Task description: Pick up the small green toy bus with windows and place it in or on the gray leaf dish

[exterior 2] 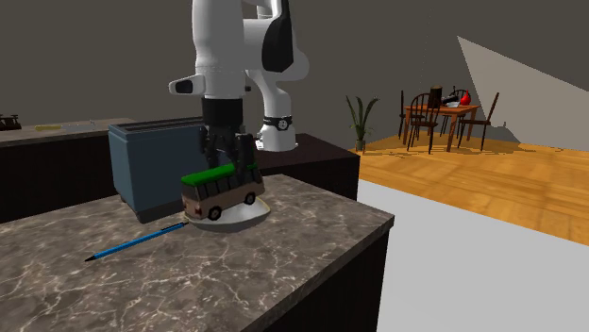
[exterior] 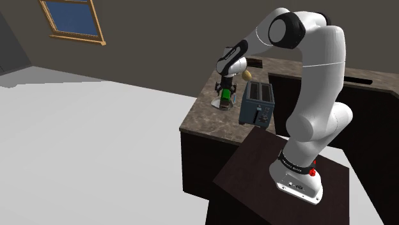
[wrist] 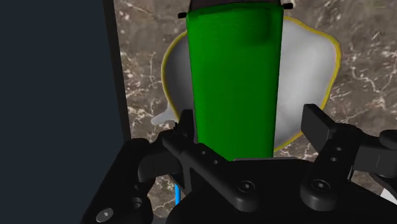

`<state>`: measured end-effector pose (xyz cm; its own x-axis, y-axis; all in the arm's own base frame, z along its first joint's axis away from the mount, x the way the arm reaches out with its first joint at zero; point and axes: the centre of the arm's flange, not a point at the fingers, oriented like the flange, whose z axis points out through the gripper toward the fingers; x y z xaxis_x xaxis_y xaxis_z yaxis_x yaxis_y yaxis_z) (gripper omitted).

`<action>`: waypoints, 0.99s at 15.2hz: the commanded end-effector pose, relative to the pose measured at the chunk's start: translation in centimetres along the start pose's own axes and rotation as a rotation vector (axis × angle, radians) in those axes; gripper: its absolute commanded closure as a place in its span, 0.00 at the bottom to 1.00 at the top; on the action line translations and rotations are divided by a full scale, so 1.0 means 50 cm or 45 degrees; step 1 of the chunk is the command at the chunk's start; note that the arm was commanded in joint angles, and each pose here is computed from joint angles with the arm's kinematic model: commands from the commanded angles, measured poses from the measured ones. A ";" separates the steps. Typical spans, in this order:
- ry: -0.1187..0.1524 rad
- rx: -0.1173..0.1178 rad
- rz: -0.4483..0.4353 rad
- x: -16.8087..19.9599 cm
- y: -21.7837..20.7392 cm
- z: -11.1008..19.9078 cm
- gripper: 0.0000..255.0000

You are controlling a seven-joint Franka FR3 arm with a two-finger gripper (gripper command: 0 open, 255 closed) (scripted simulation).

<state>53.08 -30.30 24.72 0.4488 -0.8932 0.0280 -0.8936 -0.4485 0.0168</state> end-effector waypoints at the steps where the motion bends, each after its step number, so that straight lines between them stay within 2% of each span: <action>1: 0.000 0.000 0.000 0.000 0.000 0.000 0.00; 4: 0.000 0.000 0.000 0.000 0.000 0.000 0.00; 8: 0.000 0.000 0.000 0.000 0.000 -0.100 0.00; 15: 0.000 0.000 0.000 0.000 0.000 -0.100 0.00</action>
<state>53.10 -30.14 29.73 0.4489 -0.8932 0.0284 -0.8936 -0.4486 0.0165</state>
